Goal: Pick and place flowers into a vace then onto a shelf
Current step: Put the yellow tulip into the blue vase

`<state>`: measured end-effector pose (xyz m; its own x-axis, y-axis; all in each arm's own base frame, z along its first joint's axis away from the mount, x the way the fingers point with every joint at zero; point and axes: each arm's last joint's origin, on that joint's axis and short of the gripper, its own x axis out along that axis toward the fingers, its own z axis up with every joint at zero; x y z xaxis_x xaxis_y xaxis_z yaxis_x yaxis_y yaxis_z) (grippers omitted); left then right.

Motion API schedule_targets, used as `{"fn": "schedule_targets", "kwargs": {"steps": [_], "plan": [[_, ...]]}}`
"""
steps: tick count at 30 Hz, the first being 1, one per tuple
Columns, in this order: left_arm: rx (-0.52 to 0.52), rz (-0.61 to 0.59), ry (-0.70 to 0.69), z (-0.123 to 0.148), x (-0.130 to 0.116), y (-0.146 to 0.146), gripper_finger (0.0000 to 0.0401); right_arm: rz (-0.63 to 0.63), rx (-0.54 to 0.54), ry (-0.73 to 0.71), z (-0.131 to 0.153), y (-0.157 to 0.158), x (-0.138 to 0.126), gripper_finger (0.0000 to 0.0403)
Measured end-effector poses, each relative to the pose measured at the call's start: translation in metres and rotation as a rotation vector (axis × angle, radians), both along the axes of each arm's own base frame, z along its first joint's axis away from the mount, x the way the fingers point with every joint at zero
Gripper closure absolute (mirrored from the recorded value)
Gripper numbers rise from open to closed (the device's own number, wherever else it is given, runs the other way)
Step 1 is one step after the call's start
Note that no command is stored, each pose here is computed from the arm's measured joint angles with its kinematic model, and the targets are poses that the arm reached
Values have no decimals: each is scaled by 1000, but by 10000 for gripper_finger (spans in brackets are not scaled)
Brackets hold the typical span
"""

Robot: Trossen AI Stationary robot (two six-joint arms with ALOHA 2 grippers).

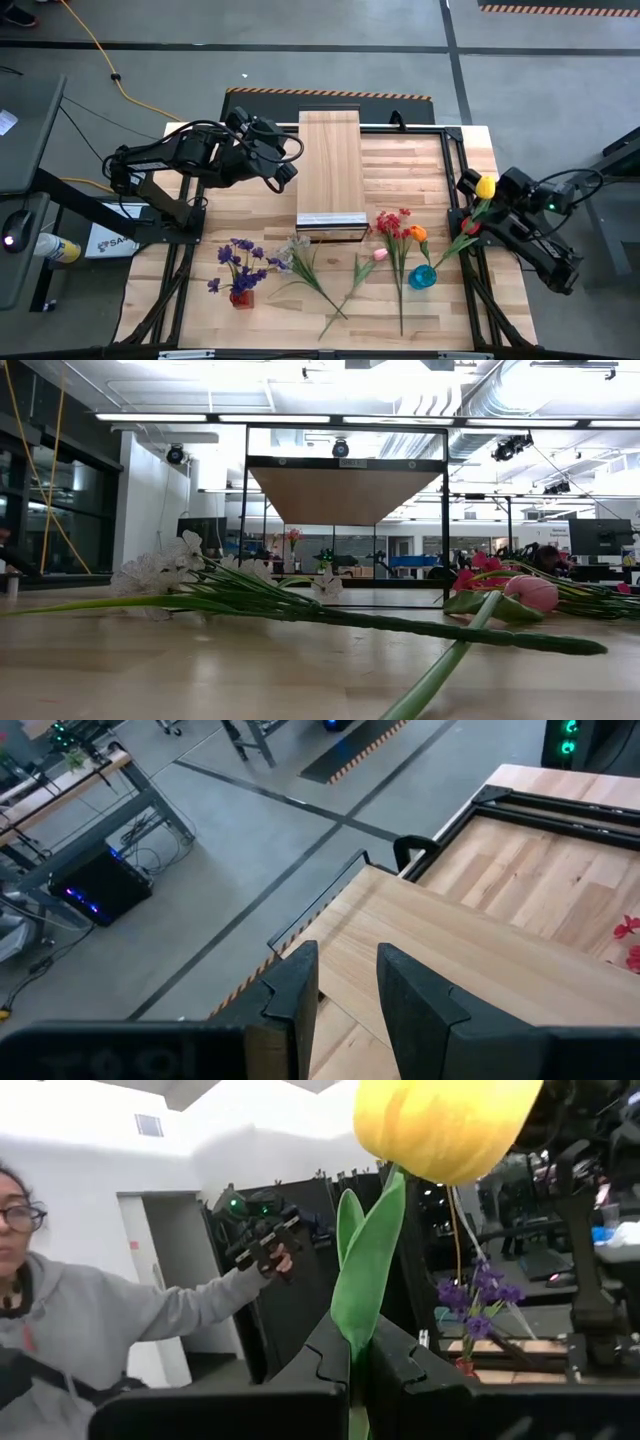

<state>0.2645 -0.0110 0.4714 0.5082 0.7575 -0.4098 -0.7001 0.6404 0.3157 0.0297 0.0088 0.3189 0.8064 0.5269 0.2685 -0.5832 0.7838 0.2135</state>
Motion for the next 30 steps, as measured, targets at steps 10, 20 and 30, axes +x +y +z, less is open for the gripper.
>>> {"fn": "schedule_targets", "kwargs": {"steps": [10, 20, 30], "plan": [[-1, -1, 0, 0, 0, 0, 263, -61, 61, 84, -11, -16, 16, 402], [-2, -2, 0, 0, 0, 0, 263, 4, 73, 161, -15, -26, 29, 402], [-2, -2, 0, 0, 0, 0, 263, 47, 97, 138, -20, -20, 36, 402]]}}
